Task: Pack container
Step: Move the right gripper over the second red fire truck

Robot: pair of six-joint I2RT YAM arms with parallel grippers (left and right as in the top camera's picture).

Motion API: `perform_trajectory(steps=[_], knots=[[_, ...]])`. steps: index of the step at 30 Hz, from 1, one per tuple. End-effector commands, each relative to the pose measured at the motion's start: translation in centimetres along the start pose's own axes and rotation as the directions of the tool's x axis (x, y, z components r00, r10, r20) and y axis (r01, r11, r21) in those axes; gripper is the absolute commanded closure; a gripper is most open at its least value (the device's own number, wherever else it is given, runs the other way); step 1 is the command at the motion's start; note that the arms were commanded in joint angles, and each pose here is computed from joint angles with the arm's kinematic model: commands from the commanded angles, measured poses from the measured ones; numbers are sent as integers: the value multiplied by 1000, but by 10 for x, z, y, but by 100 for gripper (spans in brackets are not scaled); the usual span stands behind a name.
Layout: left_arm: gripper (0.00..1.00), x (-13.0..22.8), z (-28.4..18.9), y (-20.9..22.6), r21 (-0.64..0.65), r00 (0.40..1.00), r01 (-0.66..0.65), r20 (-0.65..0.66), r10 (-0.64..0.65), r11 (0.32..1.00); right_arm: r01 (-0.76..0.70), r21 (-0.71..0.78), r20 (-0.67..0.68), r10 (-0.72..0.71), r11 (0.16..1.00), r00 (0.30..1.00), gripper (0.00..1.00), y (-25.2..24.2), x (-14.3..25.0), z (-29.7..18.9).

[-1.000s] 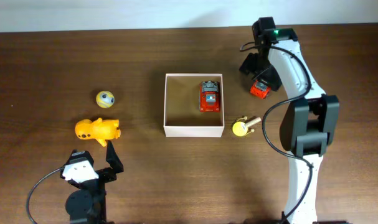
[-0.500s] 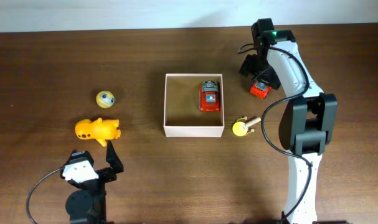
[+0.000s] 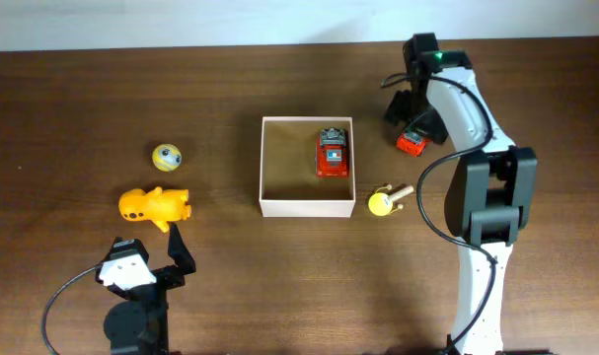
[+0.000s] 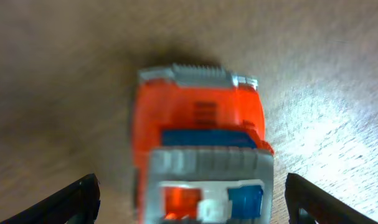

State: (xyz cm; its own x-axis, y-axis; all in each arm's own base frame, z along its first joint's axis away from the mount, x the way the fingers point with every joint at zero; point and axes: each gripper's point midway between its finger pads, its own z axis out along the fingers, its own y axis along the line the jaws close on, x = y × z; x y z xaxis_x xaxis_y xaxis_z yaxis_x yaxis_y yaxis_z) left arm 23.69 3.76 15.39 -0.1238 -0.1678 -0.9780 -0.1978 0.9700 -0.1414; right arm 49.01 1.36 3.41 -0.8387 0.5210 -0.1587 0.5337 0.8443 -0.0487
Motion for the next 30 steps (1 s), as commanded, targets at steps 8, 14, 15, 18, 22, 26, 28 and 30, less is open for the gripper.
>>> perform_trajectory(steps=[8, 14, 15, 18, 22, 26, 28, 30], knots=[[1, 2, 0, -2, 14, 1000, 2, 0, -2, 1000, 4, 35, -32, -3, 999, 999, 14, -9, 10, 15], [1, 2, 0, -2, 14, 1000, 1, 1, -1, 1000, 34, 22, -15, -34, 999, 999, 24, -6, 6, 15], [1, 2, 0, -2, 14, 1000, 1, 0, -1, 1000, 43, 19, -12, -42, 999, 999, 26, -5, 5, 15], [1, 2, 0, -2, 14, 1000, 2, 0, -2, 1000, 55, 15, -6, -55, 998, 998, 28, -4, 3, 15], [1, 2, 0, -2, 14, 1000, 1, 0, -1, 1000, 81, 11, 0, -81, 997, 997, 35, -3, 2, 15], [1, 2, 0, -2, 14, 1000, 2, 0, -2, 1000, 119, 11, 0, -119, 993, 993, 39, -3, 2, 15], [1, 2, 0, -2, 14, 1000, 1, 0, -1, 1000, 125, 11, 0, -125, 992, 992, 39, -3, 2, 15], [1, 2, 0, -2, 14, 1000, 1, 0, -1, 1000, 129, 11, 0, -129, 992, 992, 39, -3, 2, 15]])
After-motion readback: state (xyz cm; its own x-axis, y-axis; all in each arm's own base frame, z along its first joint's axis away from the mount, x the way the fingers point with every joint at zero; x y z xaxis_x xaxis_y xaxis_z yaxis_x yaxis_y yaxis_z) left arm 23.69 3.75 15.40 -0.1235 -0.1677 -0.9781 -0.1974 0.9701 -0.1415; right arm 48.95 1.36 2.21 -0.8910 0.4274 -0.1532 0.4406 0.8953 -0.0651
